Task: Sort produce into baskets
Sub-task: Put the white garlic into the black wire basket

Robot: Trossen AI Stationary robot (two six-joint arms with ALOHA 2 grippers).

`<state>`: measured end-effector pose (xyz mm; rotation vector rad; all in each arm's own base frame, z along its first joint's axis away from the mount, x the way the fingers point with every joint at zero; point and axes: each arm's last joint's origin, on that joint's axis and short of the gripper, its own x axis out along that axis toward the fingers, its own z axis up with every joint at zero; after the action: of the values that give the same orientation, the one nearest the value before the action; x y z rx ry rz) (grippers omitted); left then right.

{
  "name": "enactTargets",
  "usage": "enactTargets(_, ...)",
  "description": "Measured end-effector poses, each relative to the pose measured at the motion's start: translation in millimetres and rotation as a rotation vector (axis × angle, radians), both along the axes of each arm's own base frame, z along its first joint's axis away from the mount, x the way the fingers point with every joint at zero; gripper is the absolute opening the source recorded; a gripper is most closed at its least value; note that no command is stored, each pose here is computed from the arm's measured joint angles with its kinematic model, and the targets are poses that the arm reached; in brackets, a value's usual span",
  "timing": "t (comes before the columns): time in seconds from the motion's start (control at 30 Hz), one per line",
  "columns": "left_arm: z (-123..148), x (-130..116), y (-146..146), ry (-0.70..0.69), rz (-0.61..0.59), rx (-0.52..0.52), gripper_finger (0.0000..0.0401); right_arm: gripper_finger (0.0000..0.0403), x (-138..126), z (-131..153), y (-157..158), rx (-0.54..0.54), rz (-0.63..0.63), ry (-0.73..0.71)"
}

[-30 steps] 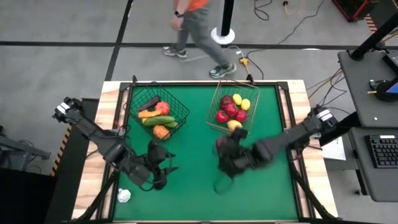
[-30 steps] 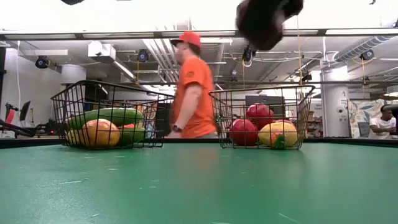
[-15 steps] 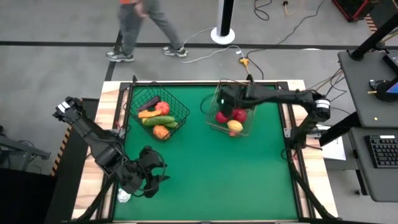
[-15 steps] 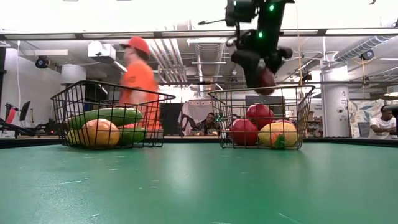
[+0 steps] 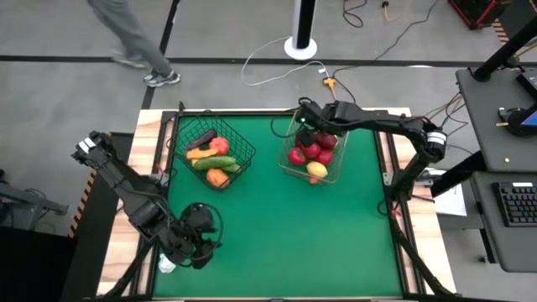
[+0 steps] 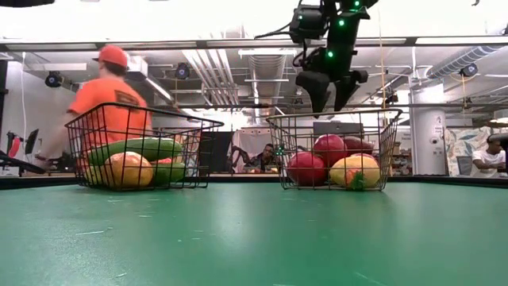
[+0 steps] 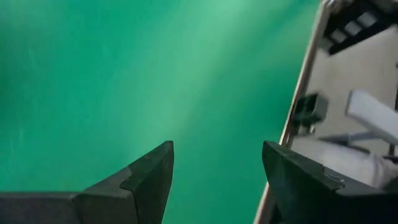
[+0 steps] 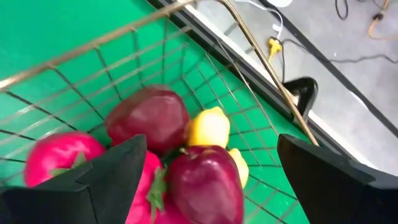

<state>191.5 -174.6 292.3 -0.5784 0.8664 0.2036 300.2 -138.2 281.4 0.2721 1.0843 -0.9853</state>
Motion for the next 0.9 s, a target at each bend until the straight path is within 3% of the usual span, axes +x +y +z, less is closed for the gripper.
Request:
enactTargets(0.3,-27,-6,-14,0.410,0.119,-0.253,0.0228,0.0354,13,3,17,-0.030,0.095,-0.042)
enactTargets(0.4,-33,-3,-22,0.499,0.121,-0.287,0.0228,0.0354,14,4,23,-0.032,0.122,-0.035)
enactTargets(0.53,-33,-2,-32,0.608,0.131,-0.272,0.0228,0.0354,14,8,30,-0.035,0.146,-0.043)
enactTargets(0.77,-21,-6,-52,0.812,0.189,-0.140,0.0228,0.0354,13,19,51,-0.046,0.203,-0.081)
enactTargets(0.9,-27,-6,-64,0.868,0.224,-0.140,0.0227,0.0354,13,24,63,-0.048,0.233,-0.100)
